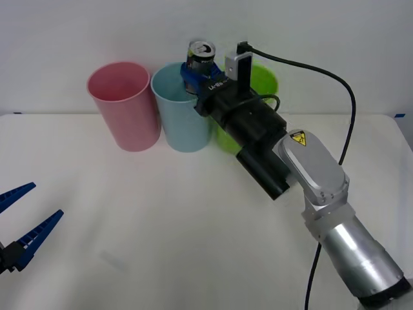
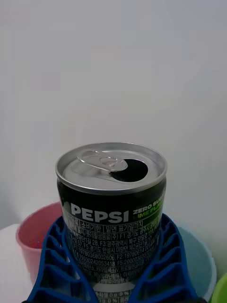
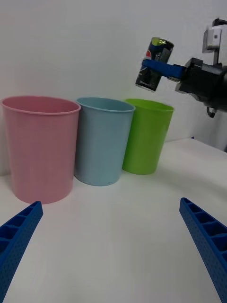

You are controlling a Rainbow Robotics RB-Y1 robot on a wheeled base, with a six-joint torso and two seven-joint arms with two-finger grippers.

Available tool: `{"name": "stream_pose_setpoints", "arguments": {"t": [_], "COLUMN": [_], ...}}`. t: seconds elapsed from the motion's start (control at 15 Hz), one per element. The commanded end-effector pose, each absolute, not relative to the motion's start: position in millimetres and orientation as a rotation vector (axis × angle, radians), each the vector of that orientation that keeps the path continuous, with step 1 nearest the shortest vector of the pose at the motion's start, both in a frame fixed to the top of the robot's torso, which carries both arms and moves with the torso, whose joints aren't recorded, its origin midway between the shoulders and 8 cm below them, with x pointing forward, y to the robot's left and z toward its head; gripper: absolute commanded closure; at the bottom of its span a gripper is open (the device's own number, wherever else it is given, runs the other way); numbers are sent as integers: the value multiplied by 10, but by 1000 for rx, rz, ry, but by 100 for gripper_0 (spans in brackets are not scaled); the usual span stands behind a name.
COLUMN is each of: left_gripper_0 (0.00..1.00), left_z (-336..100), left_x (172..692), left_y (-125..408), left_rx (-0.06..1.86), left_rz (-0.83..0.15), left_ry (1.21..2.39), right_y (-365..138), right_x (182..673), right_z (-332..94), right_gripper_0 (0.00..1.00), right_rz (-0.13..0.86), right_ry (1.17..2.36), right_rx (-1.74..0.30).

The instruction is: Grasp the object on the table and drop it into the matching bin: aluminum can to the light blue bin, PET bottle to the pink bin.

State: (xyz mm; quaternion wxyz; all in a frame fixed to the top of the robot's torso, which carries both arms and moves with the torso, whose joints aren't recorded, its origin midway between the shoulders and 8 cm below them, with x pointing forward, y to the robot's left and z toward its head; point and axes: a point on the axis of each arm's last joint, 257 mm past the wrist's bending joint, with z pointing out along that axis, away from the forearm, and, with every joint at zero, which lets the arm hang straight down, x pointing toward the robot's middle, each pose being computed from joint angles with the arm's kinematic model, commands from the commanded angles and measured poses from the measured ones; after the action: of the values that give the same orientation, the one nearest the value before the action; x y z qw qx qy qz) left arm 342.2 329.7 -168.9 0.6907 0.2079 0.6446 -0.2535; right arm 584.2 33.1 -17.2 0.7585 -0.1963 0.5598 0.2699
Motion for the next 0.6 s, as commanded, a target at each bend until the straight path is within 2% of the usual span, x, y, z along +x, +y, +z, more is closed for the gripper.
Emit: {"name": "stream_pose_setpoints", "arguments": {"t": [0.07,0.33,0.6], "left_gripper_0": [0,0,0], "left_z": [-1689,-1689,-1689], "left_x": [3423,3423,3423], "left_y": [3297,3297,3297], "left_rx": [465,465,465], "left_rz": [-567,-567,-567], "left_ry": [1441,1441,1441], "right_y": [465,603,720], "right_x": [6122,6435,6536], "right_z": [-126,-119,-131], "right_gripper_0": [100,100,100], "right_rz": [572,535,512], "right_ry": [1249,1298,1325], "right_rx": [-401,-368,-346]}}
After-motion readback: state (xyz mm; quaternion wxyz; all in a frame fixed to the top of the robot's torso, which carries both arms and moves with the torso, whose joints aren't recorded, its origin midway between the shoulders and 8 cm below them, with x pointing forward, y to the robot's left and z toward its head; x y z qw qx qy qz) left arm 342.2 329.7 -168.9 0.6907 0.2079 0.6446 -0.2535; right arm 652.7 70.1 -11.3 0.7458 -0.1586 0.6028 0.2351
